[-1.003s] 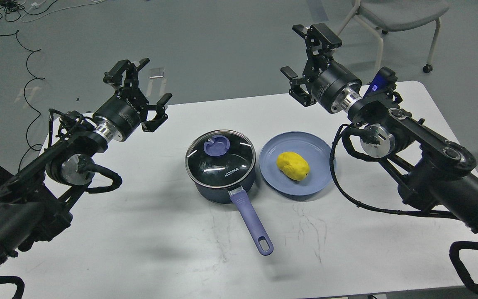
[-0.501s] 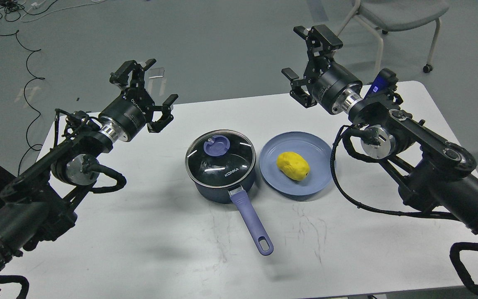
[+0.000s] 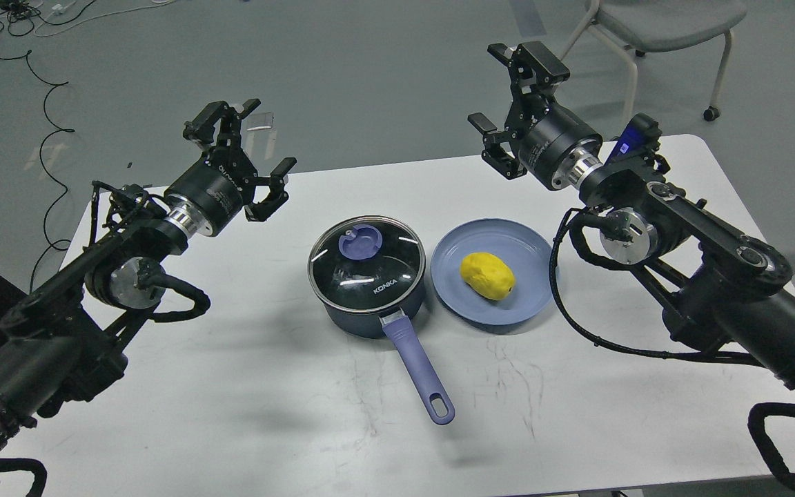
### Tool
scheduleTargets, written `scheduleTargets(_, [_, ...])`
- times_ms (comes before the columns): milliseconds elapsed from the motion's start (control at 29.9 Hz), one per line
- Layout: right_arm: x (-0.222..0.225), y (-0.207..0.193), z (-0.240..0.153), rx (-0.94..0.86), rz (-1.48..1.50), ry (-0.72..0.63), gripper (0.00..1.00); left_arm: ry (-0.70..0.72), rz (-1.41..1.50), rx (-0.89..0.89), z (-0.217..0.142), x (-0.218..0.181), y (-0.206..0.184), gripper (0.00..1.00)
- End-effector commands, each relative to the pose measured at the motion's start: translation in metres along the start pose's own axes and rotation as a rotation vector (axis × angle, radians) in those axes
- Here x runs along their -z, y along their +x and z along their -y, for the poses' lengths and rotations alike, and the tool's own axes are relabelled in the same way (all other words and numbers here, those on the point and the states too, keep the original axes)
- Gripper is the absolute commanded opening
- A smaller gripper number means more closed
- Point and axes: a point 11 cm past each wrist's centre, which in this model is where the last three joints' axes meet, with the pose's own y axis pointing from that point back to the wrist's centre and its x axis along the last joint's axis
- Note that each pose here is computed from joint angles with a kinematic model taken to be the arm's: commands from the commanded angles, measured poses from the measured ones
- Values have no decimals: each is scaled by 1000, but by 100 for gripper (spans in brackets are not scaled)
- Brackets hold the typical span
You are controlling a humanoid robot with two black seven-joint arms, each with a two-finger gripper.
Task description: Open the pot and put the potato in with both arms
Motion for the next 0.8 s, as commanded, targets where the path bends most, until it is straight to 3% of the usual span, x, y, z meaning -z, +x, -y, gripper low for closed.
scheduleTargets(0, [1, 2, -1, -4, -4, 2, 100, -4, 221, 13, 2, -5, -7, 98])
scheduleTargets(67, [0, 4, -2, -8, -3, 0, 100, -109, 506, 0, 5, -17, -21, 98])
scheduleTargets(201, [0, 5, -3, -12, -2, 2, 100, -175, 789, 17, 4, -20, -44, 98])
scheduleTargets(468, [-7, 34, -19, -80, 12, -11, 100, -72, 1069, 178, -20, 6, -52, 98])
scheduleTargets(769, [0, 71, -34, -127, -33, -25, 100, -103, 1315, 251, -17, -2, -59, 97])
